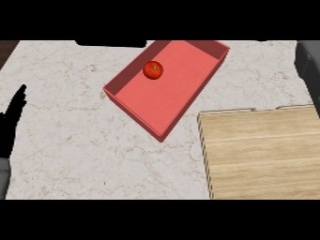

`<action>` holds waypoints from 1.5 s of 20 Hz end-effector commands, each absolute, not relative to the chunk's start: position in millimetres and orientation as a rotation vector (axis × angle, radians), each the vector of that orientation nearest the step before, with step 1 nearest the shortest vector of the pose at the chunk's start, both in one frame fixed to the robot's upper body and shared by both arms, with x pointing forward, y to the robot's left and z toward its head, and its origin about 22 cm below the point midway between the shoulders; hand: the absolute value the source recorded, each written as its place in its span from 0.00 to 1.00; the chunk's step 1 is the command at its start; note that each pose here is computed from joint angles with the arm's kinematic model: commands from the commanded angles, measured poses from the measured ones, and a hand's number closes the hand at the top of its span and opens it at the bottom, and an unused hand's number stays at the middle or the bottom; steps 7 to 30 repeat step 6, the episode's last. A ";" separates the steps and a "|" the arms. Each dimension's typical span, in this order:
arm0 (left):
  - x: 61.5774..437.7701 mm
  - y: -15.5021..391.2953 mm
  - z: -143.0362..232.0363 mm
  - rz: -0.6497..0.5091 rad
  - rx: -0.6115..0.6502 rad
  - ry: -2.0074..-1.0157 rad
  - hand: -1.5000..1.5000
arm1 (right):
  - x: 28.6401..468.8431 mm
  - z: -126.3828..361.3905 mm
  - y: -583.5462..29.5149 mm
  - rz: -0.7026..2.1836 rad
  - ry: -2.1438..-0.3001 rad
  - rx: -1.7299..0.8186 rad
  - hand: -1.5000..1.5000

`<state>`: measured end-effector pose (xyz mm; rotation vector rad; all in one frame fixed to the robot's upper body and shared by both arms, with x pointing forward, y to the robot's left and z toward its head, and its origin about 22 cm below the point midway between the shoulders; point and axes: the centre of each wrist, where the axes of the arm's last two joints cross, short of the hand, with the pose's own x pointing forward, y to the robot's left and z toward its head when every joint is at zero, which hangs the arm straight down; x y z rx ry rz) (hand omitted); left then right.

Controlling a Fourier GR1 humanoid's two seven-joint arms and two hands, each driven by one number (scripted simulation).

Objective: Pick the tomato from the tray and place it in the cardboard box

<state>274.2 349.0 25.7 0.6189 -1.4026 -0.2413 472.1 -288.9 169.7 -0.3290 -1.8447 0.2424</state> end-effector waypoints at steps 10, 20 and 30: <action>273.1 344.0 15.5 -0.245 0.598 -1.405 0.50 | 446.0 172.4 -374.5 0.388 -1.781 -0.336 0.00; 273.1 344.0 15.5 -0.245 0.598 -1.405 0.50 | 446.0 172.4 -374.5 0.388 -1.781 -0.336 0.00; 273.1 344.0 15.5 -0.245 0.598 -1.405 0.50 | 446.0 172.4 -374.5 0.388 -1.781 -0.336 0.00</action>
